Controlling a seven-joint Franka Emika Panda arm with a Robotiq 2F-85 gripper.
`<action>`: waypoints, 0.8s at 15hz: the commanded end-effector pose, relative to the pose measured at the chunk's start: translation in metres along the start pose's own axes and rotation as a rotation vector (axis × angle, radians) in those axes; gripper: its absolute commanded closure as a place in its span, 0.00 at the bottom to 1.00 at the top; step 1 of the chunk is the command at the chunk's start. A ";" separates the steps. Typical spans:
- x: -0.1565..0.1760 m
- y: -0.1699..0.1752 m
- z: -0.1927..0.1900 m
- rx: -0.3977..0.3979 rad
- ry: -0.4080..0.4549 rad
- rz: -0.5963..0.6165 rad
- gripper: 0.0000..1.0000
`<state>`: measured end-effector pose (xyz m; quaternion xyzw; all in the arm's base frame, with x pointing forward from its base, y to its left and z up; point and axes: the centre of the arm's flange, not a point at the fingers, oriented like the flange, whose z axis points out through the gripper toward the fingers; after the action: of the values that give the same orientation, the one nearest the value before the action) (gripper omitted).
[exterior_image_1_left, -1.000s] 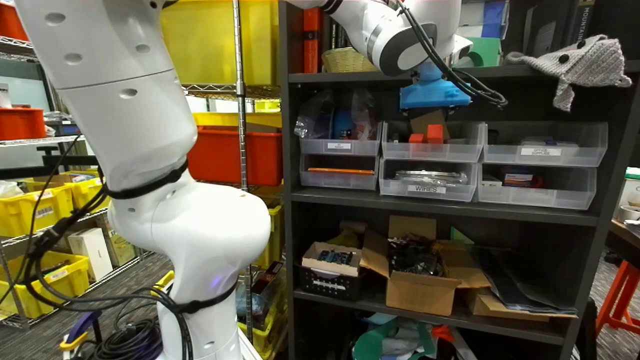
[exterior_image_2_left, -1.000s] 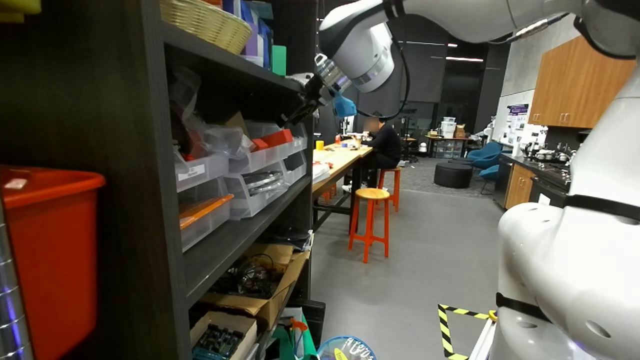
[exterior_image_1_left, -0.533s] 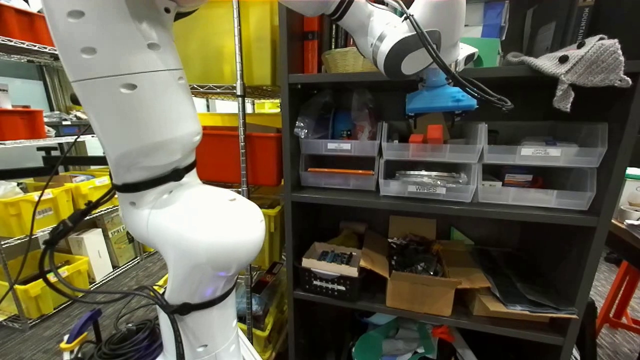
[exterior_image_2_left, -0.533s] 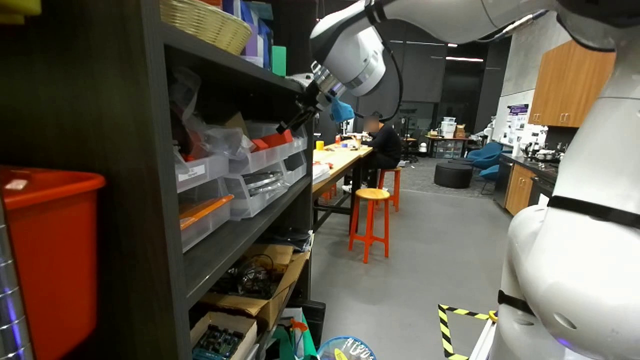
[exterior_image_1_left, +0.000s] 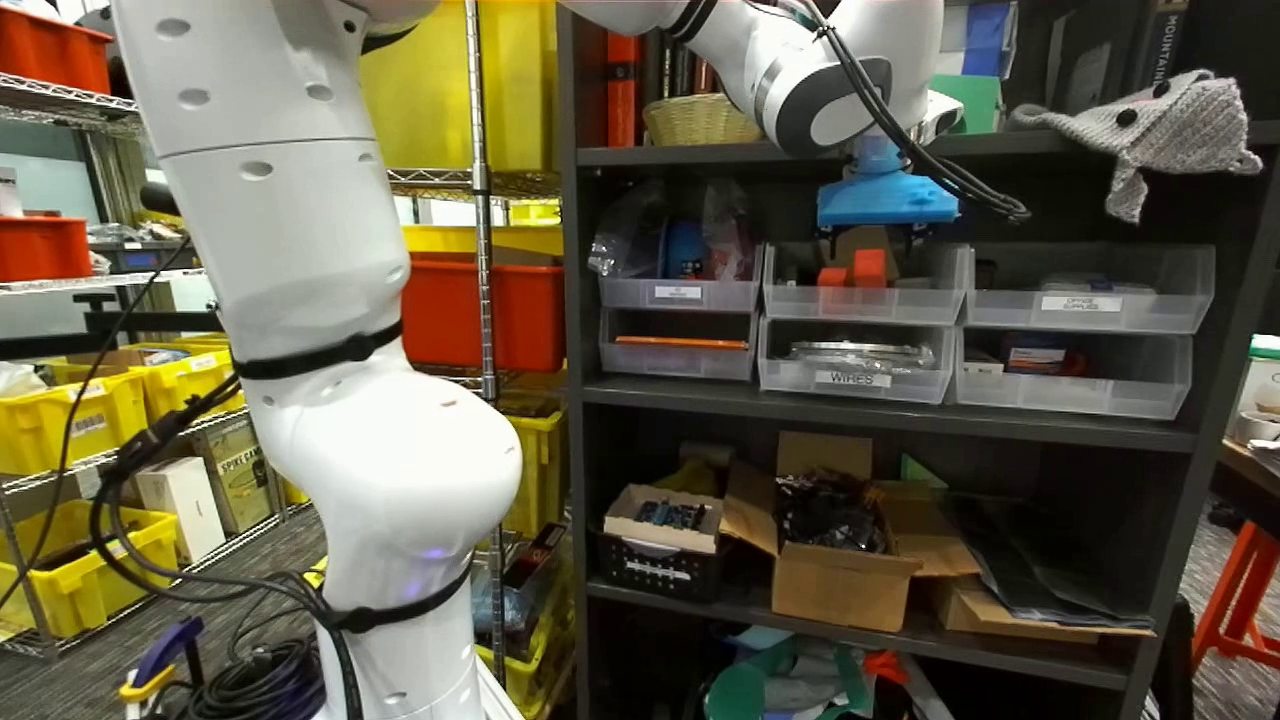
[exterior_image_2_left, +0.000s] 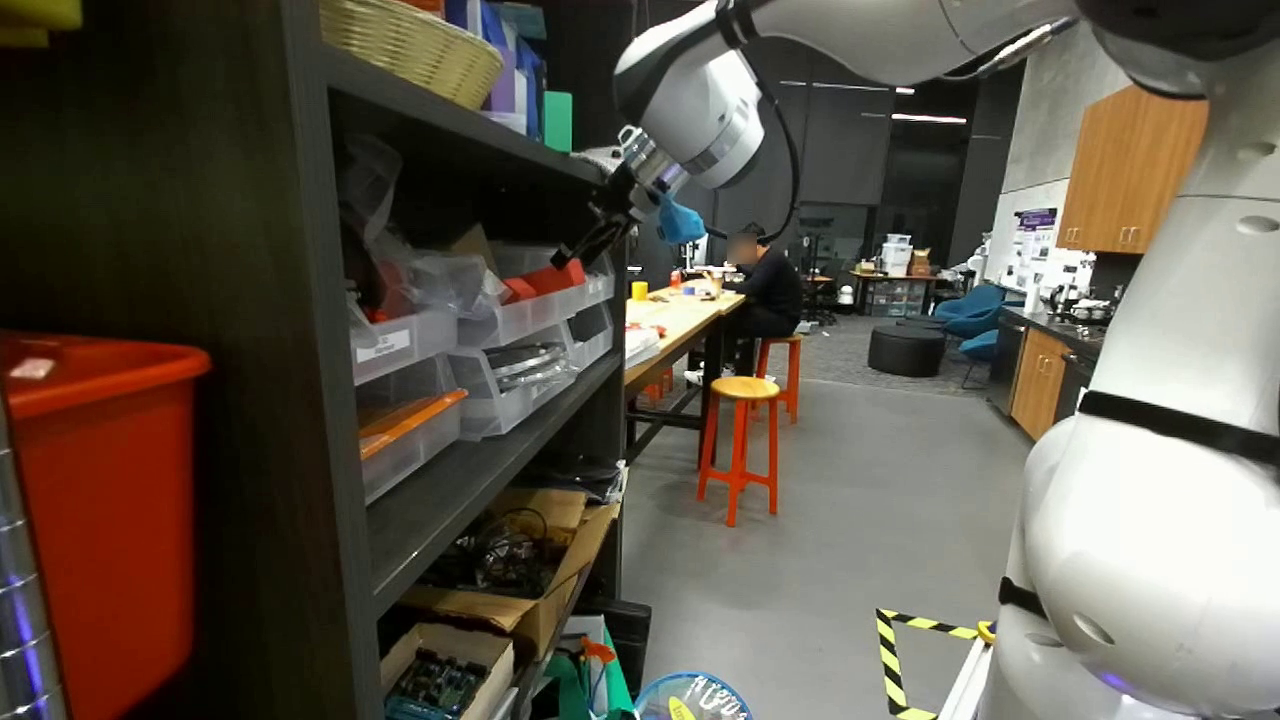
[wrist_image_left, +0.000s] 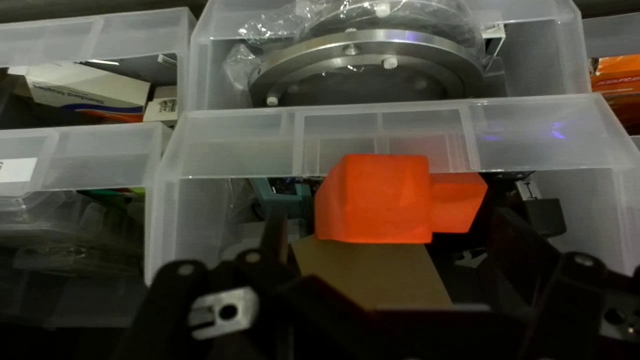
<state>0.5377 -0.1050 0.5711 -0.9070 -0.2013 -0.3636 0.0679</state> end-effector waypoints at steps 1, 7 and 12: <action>0.010 0.006 0.005 0.026 -0.006 -0.010 0.00; 0.014 0.007 0.010 0.030 -0.025 -0.019 0.26; 0.011 0.009 0.010 0.036 -0.028 -0.021 0.62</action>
<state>0.5522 -0.1019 0.5670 -0.9121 -0.2107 -0.3445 0.0712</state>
